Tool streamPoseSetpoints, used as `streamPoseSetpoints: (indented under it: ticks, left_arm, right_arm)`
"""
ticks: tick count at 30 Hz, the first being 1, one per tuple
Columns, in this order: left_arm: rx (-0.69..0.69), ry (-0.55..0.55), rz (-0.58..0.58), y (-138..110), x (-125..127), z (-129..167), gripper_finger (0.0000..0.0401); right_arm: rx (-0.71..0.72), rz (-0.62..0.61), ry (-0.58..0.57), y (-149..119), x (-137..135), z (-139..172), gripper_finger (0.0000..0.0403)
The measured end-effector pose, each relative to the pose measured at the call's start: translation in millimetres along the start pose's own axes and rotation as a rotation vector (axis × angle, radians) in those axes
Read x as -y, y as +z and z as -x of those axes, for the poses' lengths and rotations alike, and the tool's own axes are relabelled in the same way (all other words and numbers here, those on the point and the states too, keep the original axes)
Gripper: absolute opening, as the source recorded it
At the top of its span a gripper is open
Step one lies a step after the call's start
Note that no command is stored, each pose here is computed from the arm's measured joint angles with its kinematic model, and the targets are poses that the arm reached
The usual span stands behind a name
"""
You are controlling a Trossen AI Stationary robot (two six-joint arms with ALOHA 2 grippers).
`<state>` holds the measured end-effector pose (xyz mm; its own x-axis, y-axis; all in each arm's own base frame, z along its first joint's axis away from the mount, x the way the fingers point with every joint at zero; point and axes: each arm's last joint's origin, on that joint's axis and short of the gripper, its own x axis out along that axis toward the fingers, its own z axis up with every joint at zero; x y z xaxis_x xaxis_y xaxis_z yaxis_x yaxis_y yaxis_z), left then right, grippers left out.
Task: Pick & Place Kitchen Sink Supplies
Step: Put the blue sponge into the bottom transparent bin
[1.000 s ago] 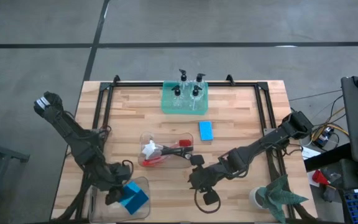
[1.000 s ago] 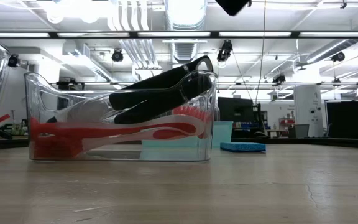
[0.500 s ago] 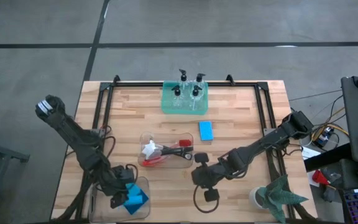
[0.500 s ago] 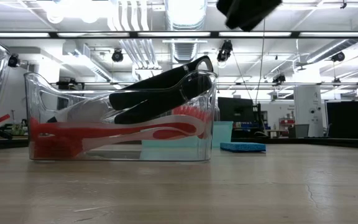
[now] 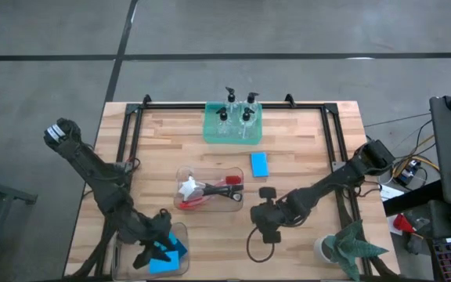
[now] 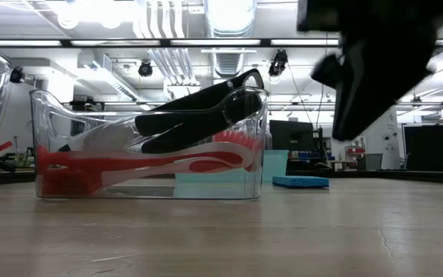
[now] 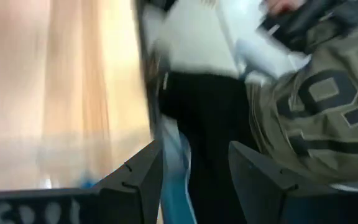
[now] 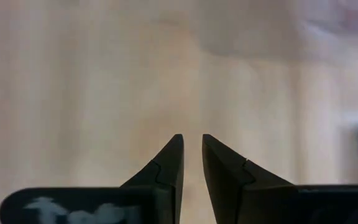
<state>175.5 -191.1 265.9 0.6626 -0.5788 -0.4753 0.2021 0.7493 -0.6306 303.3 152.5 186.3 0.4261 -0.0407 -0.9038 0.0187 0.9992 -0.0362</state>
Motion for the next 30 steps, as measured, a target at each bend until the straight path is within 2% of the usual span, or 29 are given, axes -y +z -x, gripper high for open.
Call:
streamPoseSetpoints:
  ticks: [4,7,10,13,15,22,30]
  left_arm:
    - [0.198,-0.011,-0.243,13,9,1,0.0172]
    - [0.318,0.028,-0.409,20,13,3,0.0172]
    - [0.455,0.139,-0.533,28,15,7,0.0172]
    - [0.582,0.249,-0.606,37,18,10,0.0172]
    - [0.628,0.281,-0.657,40,19,10,0.0172]
    - [0.648,0.327,-0.773,43,20,10,0.0172]
    - [0.644,0.327,-0.764,41,17,9,0.0172]
  right_arm:
    - [-0.054,-0.202,-0.172,-11,24,-6,0.0067]
    - [-0.080,-0.299,-0.215,-17,40,-4,0.0083]
    - [-0.076,-0.433,-0.198,-16,57,-5,0.0100]
    - [-0.068,-0.574,-0.199,-15,79,-3,0.0120]
    - [-0.073,-0.608,-0.219,-17,93,-2,0.0134]
    - [-0.087,-0.764,-0.226,-20,139,2,0.0168]
    - [-0.067,-0.952,-0.223,-27,192,-6,0.0194]
